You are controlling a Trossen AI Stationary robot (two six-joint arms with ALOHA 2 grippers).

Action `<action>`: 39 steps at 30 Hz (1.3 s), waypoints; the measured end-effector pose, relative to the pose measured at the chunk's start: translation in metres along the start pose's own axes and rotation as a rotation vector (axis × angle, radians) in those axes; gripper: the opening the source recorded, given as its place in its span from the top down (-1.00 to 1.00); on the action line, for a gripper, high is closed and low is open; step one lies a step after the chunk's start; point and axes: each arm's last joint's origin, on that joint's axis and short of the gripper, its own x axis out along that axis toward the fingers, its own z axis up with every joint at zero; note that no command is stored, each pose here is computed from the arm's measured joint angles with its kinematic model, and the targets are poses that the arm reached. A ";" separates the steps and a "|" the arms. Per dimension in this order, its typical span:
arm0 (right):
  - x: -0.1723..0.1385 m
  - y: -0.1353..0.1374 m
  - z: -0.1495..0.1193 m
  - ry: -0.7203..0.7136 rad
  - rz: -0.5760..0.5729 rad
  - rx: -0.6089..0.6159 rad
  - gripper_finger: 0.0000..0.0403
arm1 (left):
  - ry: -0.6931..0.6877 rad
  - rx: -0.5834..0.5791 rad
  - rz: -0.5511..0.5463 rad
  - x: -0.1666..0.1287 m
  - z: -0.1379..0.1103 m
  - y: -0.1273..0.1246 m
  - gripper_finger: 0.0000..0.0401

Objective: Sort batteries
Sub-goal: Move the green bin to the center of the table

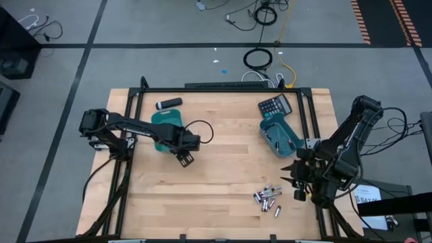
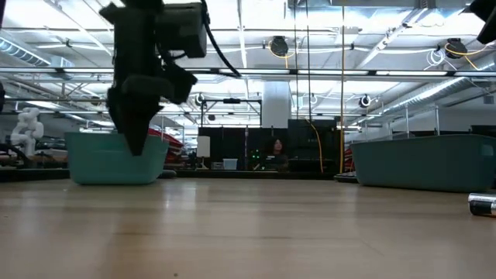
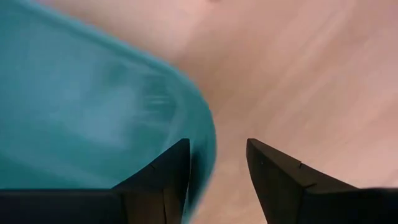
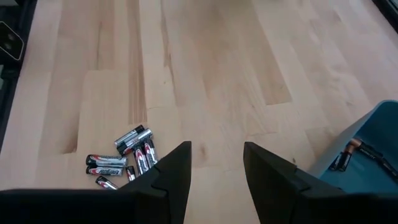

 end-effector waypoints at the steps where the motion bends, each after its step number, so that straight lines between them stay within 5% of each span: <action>1: 0.000 0.000 0.000 -0.001 0.001 0.003 0.32 | -0.005 0.006 -0.042 0.004 0.000 -0.002 0.16; 24: -0.001 0.001 -0.001 -0.002 0.007 0.011 0.32 | -0.340 0.028 -0.413 -0.002 0.032 -0.029 0.16; 39: -0.001 0.001 -0.001 -0.002 0.006 0.011 0.32 | -0.346 0.022 -0.420 -0.003 0.032 -0.030 0.16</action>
